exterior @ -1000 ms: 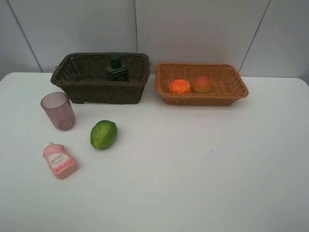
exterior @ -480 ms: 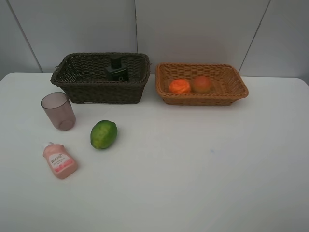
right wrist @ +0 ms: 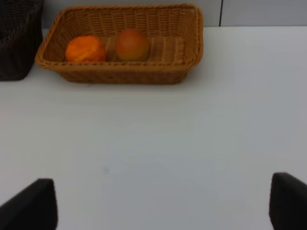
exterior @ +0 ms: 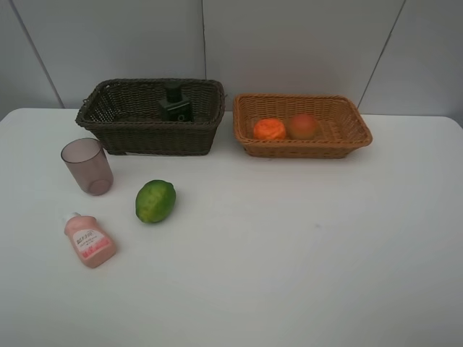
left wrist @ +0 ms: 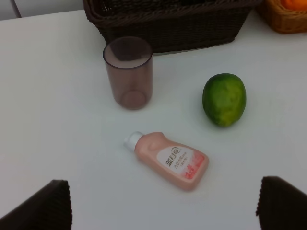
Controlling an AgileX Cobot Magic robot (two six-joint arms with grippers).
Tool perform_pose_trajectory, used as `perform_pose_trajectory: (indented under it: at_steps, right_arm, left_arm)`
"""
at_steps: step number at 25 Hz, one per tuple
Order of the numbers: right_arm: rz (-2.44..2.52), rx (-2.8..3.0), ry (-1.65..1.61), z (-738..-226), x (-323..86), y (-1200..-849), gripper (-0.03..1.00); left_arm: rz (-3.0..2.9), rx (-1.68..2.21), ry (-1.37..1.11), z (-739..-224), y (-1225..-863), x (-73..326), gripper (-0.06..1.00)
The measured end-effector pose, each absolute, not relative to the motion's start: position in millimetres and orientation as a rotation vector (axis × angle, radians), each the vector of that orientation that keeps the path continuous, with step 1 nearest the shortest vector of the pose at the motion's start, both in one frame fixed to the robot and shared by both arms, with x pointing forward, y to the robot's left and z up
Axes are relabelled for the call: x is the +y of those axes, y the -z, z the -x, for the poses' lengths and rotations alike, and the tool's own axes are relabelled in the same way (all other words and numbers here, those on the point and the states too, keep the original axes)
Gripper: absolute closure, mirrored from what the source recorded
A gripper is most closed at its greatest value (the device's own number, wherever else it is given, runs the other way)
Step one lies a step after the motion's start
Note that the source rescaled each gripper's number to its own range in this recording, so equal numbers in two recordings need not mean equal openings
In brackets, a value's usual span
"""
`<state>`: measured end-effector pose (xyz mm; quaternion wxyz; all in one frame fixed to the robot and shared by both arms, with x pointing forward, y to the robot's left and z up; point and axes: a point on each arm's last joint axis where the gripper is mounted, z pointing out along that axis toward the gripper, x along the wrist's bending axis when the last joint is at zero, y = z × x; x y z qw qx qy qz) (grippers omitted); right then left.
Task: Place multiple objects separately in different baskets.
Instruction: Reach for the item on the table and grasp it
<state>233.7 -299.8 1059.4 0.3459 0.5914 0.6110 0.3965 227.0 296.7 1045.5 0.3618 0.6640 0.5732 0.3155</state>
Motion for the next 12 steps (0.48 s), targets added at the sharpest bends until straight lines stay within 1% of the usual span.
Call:
perform_pose_trajectory:
  at_steps: [12]
  right_arm:
    - [-1.523, 1.573, -1.041, -230.8, -300.1, -1058.6, 0.10]
  left_arm:
    - [-1.710, 1.476, -0.813, -227.0, -1045.5, 296.7, -0.06]
